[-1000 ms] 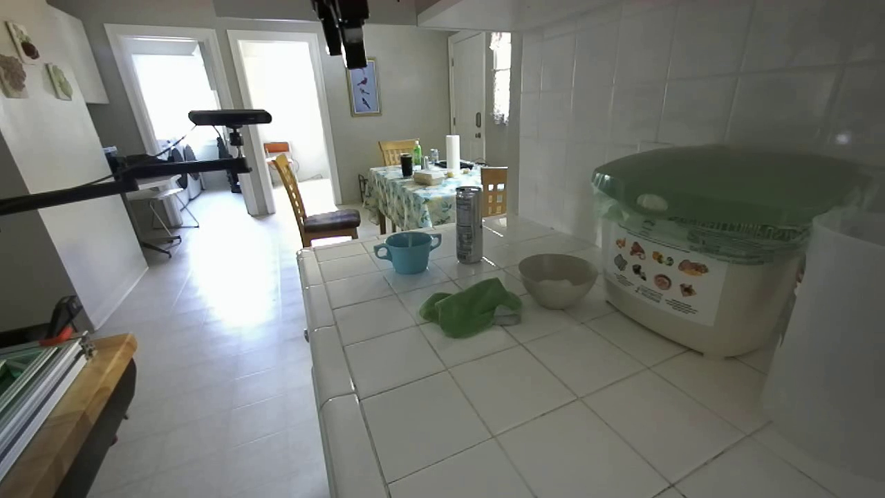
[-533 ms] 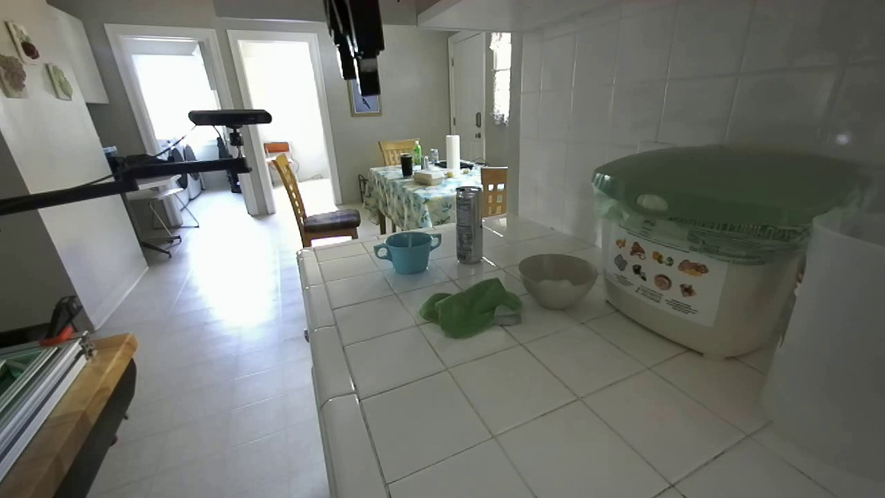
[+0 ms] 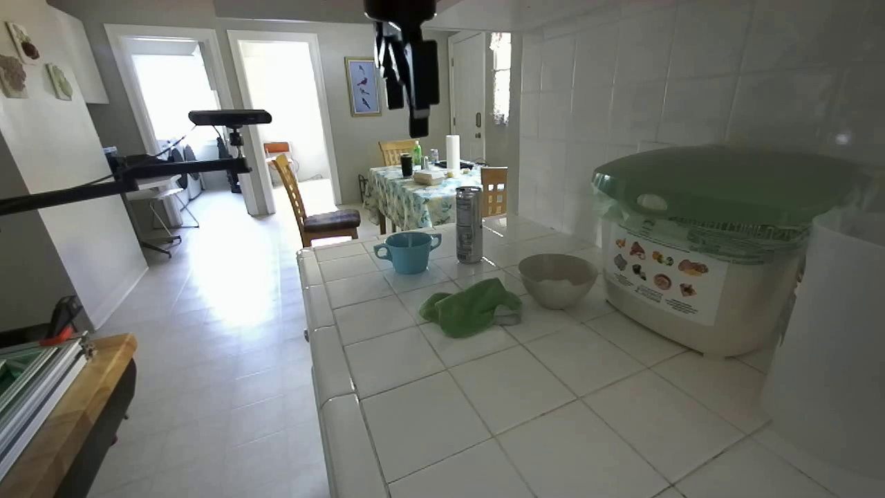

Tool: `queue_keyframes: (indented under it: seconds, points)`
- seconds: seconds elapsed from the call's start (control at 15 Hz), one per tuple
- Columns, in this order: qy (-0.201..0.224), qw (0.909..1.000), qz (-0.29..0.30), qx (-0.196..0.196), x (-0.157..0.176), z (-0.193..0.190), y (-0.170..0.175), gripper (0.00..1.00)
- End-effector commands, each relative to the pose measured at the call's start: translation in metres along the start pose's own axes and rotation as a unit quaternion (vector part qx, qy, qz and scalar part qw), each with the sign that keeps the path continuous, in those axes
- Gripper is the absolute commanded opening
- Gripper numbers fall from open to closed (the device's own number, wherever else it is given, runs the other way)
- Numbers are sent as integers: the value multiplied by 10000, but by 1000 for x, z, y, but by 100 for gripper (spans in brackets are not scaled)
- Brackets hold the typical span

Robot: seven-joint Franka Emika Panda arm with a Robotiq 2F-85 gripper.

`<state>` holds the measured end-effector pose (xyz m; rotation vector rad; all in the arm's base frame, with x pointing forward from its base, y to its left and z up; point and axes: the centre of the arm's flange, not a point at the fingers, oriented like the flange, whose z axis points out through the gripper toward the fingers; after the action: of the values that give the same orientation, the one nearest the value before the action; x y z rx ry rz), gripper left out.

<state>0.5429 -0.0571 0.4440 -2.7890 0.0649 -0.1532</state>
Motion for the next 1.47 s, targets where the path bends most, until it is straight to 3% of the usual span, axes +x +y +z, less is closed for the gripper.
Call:
queue_keyframes:
  seconds: [0.0, 0.27, 0.73, 0.8, 1.07, 1.4]
  points:
    - [-92, 9972, -385, 636, 31, 18, 12, 100]
    - [-462, 9909, -718, 1041, 41, 49, 0, 100]
    - [-1240, 9791, -987, 1273, 36, 83, -38, 100]
    - [-1108, 9835, -870, 1131, 28, 85, -40, 100]
    - [-1184, 9822, -869, 1171, 28, 85, -40, 100]
    - [-1003, 9888, -741, 825, 32, 84, -36, 100]
